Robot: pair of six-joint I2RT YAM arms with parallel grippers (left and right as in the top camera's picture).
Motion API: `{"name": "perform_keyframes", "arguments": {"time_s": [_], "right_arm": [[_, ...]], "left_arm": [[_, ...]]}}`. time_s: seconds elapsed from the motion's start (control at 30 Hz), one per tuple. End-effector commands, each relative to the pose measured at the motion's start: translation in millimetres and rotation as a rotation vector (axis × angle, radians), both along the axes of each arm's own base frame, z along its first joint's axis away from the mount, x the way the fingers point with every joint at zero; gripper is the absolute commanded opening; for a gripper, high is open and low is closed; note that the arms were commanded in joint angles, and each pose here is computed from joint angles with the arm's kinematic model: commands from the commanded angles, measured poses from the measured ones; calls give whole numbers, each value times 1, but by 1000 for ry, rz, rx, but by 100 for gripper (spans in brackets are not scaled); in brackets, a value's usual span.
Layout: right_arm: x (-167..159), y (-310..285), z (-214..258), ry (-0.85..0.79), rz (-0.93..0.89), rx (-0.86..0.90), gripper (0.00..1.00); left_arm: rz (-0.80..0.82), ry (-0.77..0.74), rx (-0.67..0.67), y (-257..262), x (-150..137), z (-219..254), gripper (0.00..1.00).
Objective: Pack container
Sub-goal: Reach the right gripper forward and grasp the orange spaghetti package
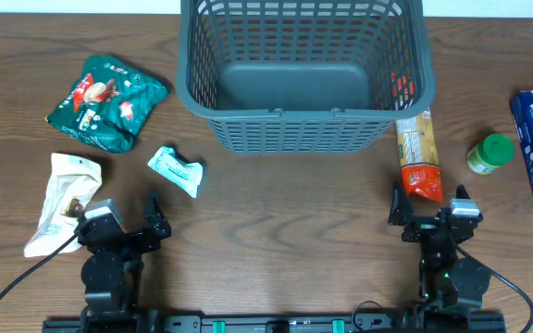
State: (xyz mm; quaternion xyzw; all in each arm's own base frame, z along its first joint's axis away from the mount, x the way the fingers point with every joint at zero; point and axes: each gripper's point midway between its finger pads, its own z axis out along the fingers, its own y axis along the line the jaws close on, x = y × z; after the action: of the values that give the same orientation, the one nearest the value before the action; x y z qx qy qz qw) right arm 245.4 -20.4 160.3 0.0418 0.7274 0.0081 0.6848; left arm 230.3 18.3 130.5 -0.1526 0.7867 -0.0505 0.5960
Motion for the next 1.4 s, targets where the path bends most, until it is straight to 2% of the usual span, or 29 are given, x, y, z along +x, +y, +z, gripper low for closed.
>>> {"name": "perform_keyframes", "arguments": {"time_s": [0.0,0.17,0.33,0.5,0.63,0.8,1.03,1.2,1.37], "right_arm": [[0,0,3,-15,-1,-2,99],[1,8,9,-38,47,-4,99],[0,-9,22,-50,-53,-9,99],[2,-36,59,-36,-194,-21,99],[23,-51,99,4,-215,-23,99],[67,-67,148,109,-180,10,99],[105,-80,201,205,-141,29,99],[120,-81,194,393,-95,99,99],[121,-81,177,591,-49,50,99]], "left_arm": [[23,39,-2,4,-2,-13,99],[23,39,-2,4,-2,-13,99],[23,39,-2,4,-2,-13,99],[23,39,-2,4,-2,-13,99],[23,39,-2,4,-2,-13,99],[23,39,-2,4,-2,-13,99],[23,39,-2,4,-2,-13,99],[23,39,-2,4,-2,-13,99],[23,39,-2,4,-2,-13,99]]}}
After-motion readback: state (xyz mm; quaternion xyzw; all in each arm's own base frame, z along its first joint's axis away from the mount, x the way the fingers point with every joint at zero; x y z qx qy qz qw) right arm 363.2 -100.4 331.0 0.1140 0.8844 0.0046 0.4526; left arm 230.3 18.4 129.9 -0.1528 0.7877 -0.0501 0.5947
